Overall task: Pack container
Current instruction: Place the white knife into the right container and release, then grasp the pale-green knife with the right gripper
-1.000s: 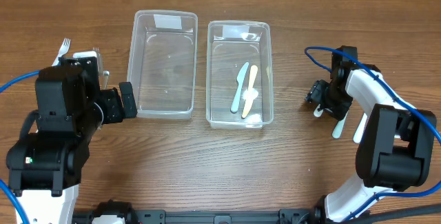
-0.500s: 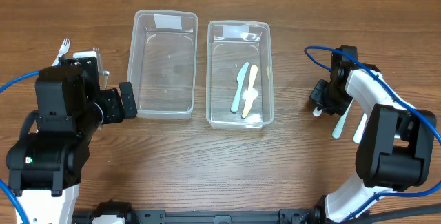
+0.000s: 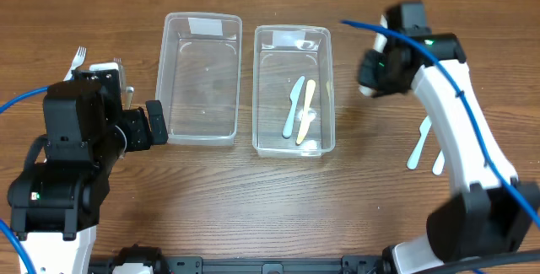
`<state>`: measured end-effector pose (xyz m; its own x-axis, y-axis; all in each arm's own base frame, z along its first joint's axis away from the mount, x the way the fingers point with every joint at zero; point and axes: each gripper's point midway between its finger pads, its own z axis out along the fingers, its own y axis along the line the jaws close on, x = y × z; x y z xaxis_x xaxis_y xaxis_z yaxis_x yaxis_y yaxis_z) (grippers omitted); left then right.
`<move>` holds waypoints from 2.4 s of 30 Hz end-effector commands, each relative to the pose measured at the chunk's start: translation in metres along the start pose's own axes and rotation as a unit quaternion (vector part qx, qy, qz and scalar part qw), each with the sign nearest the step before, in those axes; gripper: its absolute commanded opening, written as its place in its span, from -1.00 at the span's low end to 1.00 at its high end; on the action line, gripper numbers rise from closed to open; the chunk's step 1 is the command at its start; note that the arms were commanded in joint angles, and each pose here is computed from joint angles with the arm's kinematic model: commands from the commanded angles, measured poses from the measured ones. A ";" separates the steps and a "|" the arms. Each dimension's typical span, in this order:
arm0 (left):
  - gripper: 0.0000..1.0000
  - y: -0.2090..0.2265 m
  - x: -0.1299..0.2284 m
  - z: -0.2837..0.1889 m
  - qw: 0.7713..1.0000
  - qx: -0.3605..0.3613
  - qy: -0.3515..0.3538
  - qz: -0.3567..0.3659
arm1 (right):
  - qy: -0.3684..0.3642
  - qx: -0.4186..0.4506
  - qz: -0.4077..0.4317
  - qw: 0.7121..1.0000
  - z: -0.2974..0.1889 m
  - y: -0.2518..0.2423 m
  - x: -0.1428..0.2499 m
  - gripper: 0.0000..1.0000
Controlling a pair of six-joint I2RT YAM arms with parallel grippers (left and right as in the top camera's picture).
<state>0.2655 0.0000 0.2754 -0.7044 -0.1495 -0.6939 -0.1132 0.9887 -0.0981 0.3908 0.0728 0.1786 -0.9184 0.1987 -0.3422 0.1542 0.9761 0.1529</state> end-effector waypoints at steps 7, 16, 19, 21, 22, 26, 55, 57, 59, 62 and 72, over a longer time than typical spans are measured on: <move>1.00 -0.003 -0.008 -0.006 1.000 0.009 -0.013 0.000 | 0.077 -0.030 -0.186 0.979 0.049 0.129 0.080 -0.90; 1.00 -0.003 -0.008 -0.006 1.000 0.009 -0.013 0.000 | 0.132 0.001 -0.197 0.972 0.106 0.124 0.100 0.04; 1.00 -0.003 -0.008 -0.006 1.000 0.009 -0.013 0.000 | 0.115 -0.005 -0.182 0.977 0.091 0.118 0.086 0.10; 1.00 -0.003 -0.008 -0.006 1.000 0.009 -0.013 0.000 | 0.073 -0.018 -0.145 0.987 0.059 0.108 0.060 0.11; 1.00 -0.003 -0.008 -0.006 1.000 0.009 -0.013 0.000 | 0.056 -0.023 -0.125 0.990 0.046 0.101 0.049 0.12; 1.00 -0.003 -0.008 -0.006 1.000 0.009 -0.013 0.000 | -0.030 -0.015 0.029 0.999 -0.034 0.014 -0.004 0.48; 1.00 -0.003 -0.008 -0.006 1.000 0.009 -0.013 0.000 | 0.094 0.102 0.237 0.962 0.082 -0.184 0.131 1.00; 1.00 -0.003 -0.008 -0.006 1.000 0.009 -0.013 0.000 | 0.097 0.103 0.237 0.961 0.088 -0.185 0.135 1.00; 1.00 -0.003 -0.008 -0.006 1.000 0.009 -0.013 0.000 | 0.103 0.103 0.237 0.960 0.094 -0.186 0.137 0.99; 1.00 -0.003 -0.008 -0.006 1.000 0.009 -0.013 0.000 | 0.121 0.106 0.238 0.958 0.104 -0.188 0.143 1.00; 1.00 -0.003 -0.008 -0.006 1.000 0.009 -0.013 0.000 | 0.170 0.111 0.232 0.951 0.123 -0.190 0.163 0.72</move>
<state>0.2654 0.0000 0.2753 -0.7046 -0.1495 -0.6936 -0.1133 0.9887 -0.0981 0.2660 -0.0754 -0.0030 -0.7868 0.6168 -0.0234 0.6168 0.7871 0.0047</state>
